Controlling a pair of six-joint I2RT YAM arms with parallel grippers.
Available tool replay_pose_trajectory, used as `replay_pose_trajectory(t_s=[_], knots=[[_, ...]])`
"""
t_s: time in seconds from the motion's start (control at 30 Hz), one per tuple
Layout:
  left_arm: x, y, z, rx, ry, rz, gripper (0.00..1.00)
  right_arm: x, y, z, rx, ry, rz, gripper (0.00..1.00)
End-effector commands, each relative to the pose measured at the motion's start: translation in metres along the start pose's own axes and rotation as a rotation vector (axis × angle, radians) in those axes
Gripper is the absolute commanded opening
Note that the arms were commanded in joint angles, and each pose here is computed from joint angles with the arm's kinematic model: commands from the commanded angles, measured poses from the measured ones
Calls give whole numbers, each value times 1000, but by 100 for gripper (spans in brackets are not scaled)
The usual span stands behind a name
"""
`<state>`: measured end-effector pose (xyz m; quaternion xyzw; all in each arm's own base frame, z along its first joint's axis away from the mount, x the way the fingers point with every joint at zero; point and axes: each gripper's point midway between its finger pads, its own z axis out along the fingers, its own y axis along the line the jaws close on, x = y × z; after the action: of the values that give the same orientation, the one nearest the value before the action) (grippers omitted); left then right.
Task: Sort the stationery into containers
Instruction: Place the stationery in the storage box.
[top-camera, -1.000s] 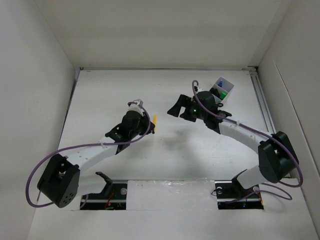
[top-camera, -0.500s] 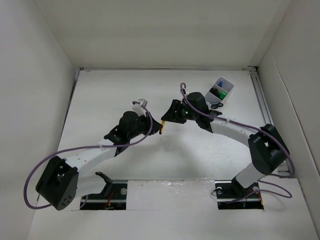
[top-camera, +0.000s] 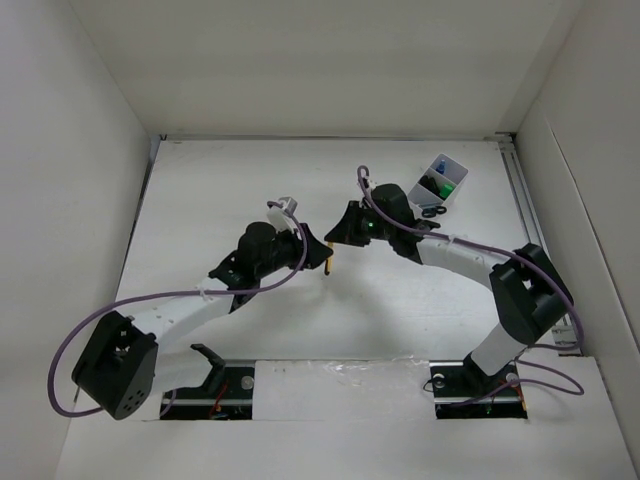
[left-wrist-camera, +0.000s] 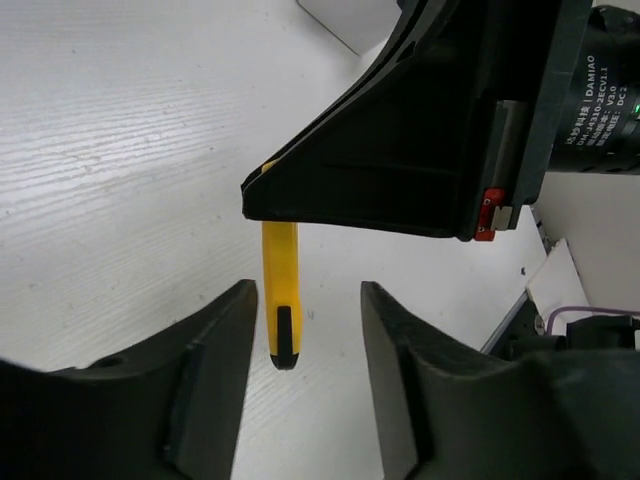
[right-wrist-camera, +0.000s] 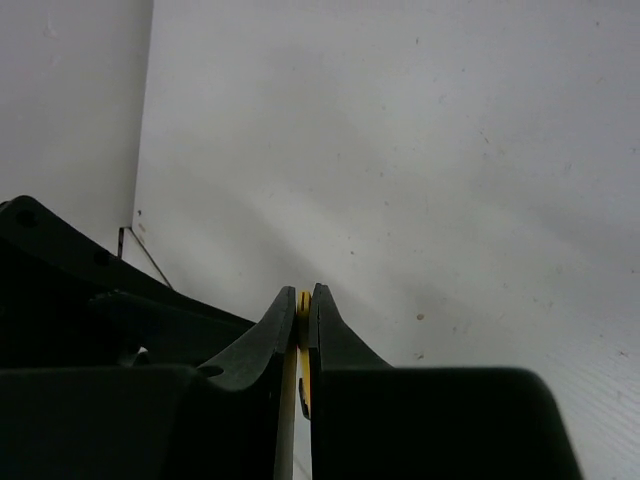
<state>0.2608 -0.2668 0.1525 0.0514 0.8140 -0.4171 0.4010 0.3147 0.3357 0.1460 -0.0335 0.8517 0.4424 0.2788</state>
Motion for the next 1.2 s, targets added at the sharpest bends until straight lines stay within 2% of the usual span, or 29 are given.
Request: replay_pose_trajectory(t_s=[0.0, 0.03, 0.17, 0.23, 0.3, 0.33, 0.43, 0.47, 0.57, 0.67, 0.7, 0.73, 0.87, 1.17], knots=[[-24, -10, -7, 13, -98, 53, 44, -32, 7, -2, 1, -118, -23, 0], [-28, -11, -9, 14, -115, 55, 51, -45, 8, -10, 8, -161, -14, 0], [-28, -7, -16, 5, -141, 76, 59, -90, -17, -37, 131, -332, 55, 0], [-21, 3, -16, -21, -139, 71, 63, -118, -47, -62, 291, -483, 93, 0], [-21, 4, -14, -21, -140, 81, 63, -146, -55, -94, 388, -634, 104, 0], [-16, 7, -14, -28, -131, 94, 64, -163, -75, -118, 511, -762, 122, 0], [-14, 8, -16, -10, -145, 135, 64, -190, -94, -164, 677, -949, 152, 0], [-14, 8, -20, -2, -157, 152, 64, -201, -108, -191, 786, -1049, 172, 0], [-17, 9, -26, -7, -190, 166, 64, -213, -126, -226, 921, -1171, 202, 0], [-19, 6, -31, 12, -218, 172, 65, -222, -147, -240, 1014, -1223, 222, 0], [-18, 4, -31, 22, -212, 173, 92, -226, -149, -243, 1032, -1236, 227, 0], [-18, 4, -31, 22, -212, 173, 100, -227, -160, -241, 1075, -1225, 220, 0], [-19, 3, -32, 27, -219, 174, 100, -235, -180, -228, 1170, -1194, 199, 0], [-17, -1, -33, 42, -198, 175, 100, -231, -195, -188, 1213, -1122, 162, 0]])
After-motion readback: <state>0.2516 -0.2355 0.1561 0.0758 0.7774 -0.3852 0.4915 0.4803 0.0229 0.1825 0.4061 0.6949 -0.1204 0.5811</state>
